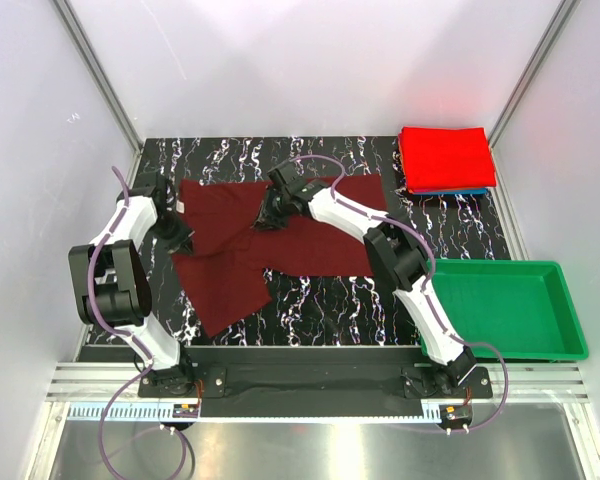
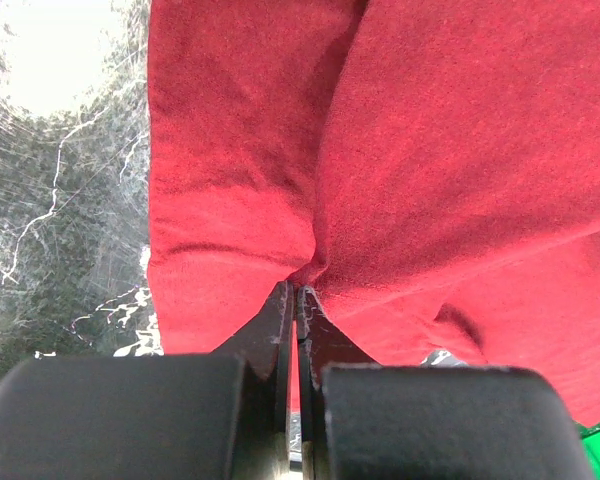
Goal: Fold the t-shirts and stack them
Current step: Fold the tshirt
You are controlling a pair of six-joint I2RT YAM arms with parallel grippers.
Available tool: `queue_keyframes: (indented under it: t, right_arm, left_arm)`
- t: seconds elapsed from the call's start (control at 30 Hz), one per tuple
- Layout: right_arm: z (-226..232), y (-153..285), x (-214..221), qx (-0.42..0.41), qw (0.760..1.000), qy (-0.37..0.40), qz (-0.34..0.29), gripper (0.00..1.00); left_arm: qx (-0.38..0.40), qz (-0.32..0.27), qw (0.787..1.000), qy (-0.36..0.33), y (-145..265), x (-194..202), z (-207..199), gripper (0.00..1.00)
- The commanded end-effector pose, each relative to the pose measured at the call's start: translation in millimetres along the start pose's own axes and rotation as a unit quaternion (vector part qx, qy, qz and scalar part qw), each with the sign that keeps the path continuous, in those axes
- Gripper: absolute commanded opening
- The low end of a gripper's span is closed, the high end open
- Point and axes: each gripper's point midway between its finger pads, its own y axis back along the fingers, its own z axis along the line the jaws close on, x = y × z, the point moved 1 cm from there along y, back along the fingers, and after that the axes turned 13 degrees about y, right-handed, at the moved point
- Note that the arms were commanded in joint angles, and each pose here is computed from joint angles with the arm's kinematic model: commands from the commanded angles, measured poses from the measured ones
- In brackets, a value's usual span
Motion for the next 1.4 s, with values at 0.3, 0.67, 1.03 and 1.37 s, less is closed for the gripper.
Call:
queue_keyframes:
  t: [0.3, 0.67, 1.03, 1.37]
  right_arm:
    - [15, -10, 29, -0.012, 0.999, 0.028, 0.037, 0.29]
    - [12, -18, 41, 0.014, 0.999, 0.027, 0.045, 0.29]
    - [13, -33, 45, 0.018, 0.998, 0.015, 0.051, 0.28]
    - [19, -32, 40, 0.009, 0.999, 0.015, 0.044, 0.23]
  left_arm:
    - [0.015, -0.009, 1.000, 0.003, -3, 1, -3, 0.00]
    - [0.017, -0.014, 1.000, -0.002, -2, -4, -8, 0.00]
    - [0.022, -0.012, 1.000, -0.005, -3, -4, -14, 0.00]
    - [0.023, -0.013, 1.000, -0.005, -2, -5, -17, 0.00]
